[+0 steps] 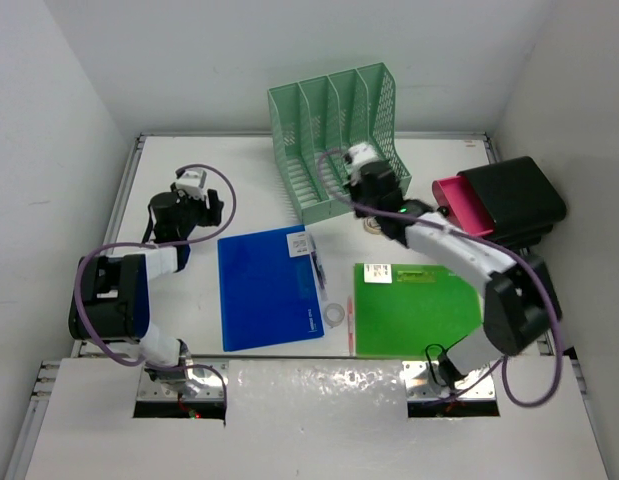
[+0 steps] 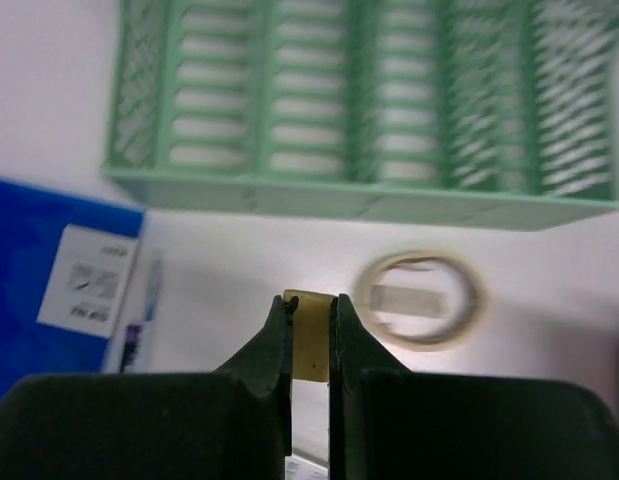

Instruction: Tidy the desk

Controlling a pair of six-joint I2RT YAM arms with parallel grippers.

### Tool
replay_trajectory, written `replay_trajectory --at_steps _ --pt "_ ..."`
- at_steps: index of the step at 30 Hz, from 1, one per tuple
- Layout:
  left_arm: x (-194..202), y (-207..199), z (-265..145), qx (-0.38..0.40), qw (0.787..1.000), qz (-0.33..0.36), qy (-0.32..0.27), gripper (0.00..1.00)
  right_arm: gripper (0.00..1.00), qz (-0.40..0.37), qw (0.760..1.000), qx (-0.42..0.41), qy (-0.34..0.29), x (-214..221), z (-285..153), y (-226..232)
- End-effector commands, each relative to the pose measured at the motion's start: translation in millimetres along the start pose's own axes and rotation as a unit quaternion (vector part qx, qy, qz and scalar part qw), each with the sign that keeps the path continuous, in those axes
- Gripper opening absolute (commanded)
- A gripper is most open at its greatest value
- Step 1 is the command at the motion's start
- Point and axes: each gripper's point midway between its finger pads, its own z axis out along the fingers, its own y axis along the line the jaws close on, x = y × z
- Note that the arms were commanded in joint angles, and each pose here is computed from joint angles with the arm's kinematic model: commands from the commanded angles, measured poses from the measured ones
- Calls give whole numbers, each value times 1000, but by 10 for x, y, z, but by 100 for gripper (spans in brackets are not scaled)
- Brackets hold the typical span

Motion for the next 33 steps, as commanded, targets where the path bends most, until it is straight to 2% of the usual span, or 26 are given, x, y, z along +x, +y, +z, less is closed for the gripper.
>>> replay_trajectory --at_steps 1,2,3,4,6,7,8,12,18,19,26,27,29,33 --pt "-299 -3 -9 9 999 12 -30 60 0 0 998 42 -36 -458 -436 -684" --pt "-322 -32 1 19 1000 7 -20 61 0 19 997 61 -41 -490 -521 -876" --pt "-662 -30 69 32 999 15 -32 61 0 46 994 95 -41 -461 -603 -1213" --pt "-430 -117 47 56 998 -7 42 61 0 59 991 111 -47 -471 -736 -1366" --pt "-778 -285 58 118 992 -5 42 60 0 77 984 159 -37 -385 -879 -1746" --pt "-730 -366 10 138 988 -15 63 60 0 75 982 168 -27 -335 -930 -1835" --pt "-792 -491 -36 173 983 -17 57 60 0 83 982 170 -26 -336 -972 -1955" --pt "-745 -780 -144 227 972 -2 60 60 0 94 981 168 13 -202 -991 -2171" --pt "-538 -881 -203 246 966 0 85 60 0 101 969 216 70 52 -998 -2543" --pt "-524 -995 -212 260 962 5 87 60 0 103 966 226 77 91 -1017 -2596" --pt "-422 -1072 -204 267 959 10 94 61 0 118 958 241 101 270 -998 -2773" --pt "-417 -1067 -195 266 959 9 95 61 1 118 958 242 98 268 -993 -2782" --pt "-421 -1062 -195 265 960 10 94 61 16 119 958 241 99 284 -983 -2778" --pt "-427 -1053 -191 263 960 13 94 61 35 105 962 231 106 272 -967 -2773"
